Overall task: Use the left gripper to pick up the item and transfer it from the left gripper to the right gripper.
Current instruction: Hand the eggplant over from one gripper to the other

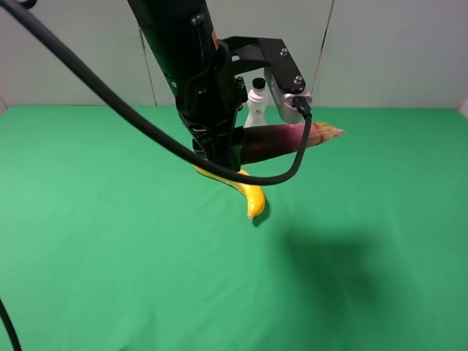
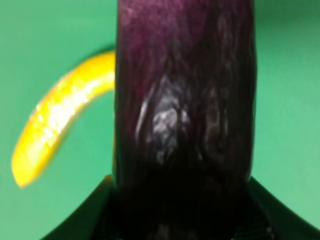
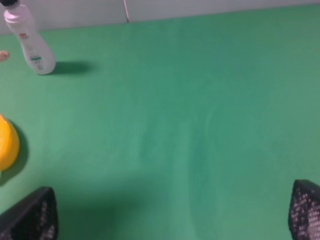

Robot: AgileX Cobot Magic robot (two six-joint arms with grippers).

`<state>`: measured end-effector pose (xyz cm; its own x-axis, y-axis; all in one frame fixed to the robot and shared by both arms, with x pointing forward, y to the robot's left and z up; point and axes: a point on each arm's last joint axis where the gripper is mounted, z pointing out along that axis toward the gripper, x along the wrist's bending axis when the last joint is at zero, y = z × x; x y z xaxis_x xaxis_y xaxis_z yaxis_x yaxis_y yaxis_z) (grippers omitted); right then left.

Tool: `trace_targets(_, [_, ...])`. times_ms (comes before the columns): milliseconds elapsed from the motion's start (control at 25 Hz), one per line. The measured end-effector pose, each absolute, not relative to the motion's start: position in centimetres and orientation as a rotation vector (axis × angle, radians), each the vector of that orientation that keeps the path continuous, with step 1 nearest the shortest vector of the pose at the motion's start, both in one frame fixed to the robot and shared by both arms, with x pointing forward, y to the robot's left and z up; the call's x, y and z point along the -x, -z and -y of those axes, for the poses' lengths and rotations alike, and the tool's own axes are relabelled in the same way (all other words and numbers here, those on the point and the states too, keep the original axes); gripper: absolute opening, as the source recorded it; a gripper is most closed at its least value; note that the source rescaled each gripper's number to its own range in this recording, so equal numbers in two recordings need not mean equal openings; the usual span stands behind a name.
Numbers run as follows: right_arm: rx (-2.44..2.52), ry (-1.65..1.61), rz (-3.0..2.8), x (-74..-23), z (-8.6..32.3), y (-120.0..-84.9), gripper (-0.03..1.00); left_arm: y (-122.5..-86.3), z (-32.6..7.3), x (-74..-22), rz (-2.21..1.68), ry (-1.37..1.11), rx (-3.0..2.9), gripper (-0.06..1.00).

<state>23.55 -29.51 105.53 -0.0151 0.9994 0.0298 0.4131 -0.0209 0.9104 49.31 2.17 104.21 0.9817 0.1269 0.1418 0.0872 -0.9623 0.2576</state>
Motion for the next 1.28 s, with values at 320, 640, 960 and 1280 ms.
trace_targets(320, [-1.527, -1.012, -1.521, -23.55, 29.51, -105.53, 1.00, -104.34, -1.68, -49.28, -0.037, -0.237, -2.830, 0.01])
trace_targets(640, [-1.527, -1.012, -1.521, -23.55, 29.51, -105.53, 1.00, -104.49, -1.28, -49.36, -0.044, -0.244, -2.781, 0.01])
trace_targets(960, [-1.527, -1.012, -1.521, -23.55, 29.51, -105.53, 1.00, -104.49, -1.28, -49.36, -0.044, -0.244, -2.781, 0.01])
trace_targets(1280, [-1.527, -1.012, -1.521, -23.55, 29.51, -105.53, 1.00, -104.48, -1.29, -49.35, -0.044, -0.243, -2.782, 0.01])
